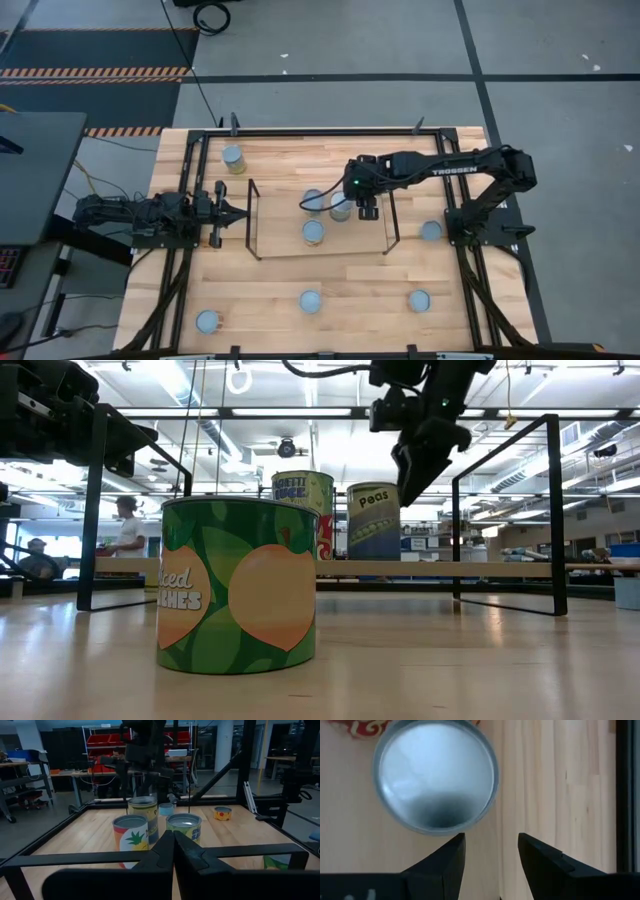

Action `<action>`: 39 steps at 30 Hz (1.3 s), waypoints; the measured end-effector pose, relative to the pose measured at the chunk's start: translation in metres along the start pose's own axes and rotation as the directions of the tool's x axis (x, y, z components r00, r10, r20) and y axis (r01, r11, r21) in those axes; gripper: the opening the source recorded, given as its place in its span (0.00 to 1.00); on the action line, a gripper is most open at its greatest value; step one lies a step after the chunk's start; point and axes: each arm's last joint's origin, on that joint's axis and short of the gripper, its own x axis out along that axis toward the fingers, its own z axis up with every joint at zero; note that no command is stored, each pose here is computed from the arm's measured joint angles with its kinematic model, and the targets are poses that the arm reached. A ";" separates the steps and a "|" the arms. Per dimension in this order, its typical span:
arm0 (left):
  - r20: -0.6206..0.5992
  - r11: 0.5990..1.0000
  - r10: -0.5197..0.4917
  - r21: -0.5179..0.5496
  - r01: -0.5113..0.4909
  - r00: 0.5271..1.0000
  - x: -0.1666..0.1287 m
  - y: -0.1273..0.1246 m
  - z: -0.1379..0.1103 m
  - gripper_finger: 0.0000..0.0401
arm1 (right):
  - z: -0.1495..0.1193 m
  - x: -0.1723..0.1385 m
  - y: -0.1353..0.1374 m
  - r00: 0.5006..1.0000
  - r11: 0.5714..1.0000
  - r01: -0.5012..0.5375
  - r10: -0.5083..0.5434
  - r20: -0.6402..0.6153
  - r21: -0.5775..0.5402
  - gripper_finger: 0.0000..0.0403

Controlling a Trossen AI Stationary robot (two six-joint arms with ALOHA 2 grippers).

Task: Pick and place cans onto a shelf
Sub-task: Put the canned peas on the shelf, then put the canned carrots on the shelf

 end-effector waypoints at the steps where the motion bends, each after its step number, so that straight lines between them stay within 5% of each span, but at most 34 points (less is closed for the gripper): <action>1: 0.000 1.000 0.000 0.000 0.000 1.000 0.000 0.000 0.000 0.03 | 0.000 -0.003 0.000 1.000 1.000 0.004 -0.004 -0.015 -0.005 0.47; 6: 0.000 1.000 0.000 0.000 0.000 1.000 0.000 0.000 0.000 0.03 | 0.012 -0.028 0.001 0.998 0.998 0.060 -0.060 0.013 -0.018 0.47; 17: 0.000 1.000 0.000 0.000 0.000 1.000 0.000 0.000 0.000 0.03 | 0.047 -0.058 -0.007 0.952 0.986 0.108 -0.066 0.298 -0.126 0.47; 22: 0.000 1.000 0.000 0.000 0.000 1.000 0.000 0.000 0.000 0.03 | 0.061 -0.048 -0.015 0.856 0.990 0.051 0.026 0.516 -0.134 0.47; 27: 0.001 1.000 0.000 0.000 0.000 1.000 0.000 0.000 0.000 0.03 | 0.075 -0.050 -0.017 0.676 0.987 0.057 0.072 0.734 -0.150 0.47; 30: 0.000 1.000 0.000 0.000 0.000 1.000 0.000 0.000 0.000 0.03 | 0.076 -0.047 -0.014 0.609 0.980 0.025 0.143 0.780 -0.199 0.47; 39: 0.048 0.999 0.001 -0.036 0.000 0.999 0.000 0.000 0.005 0.03 | 0.062 -0.026 -0.003 0.619 0.938 -0.139 0.332 0.712 -0.317 0.47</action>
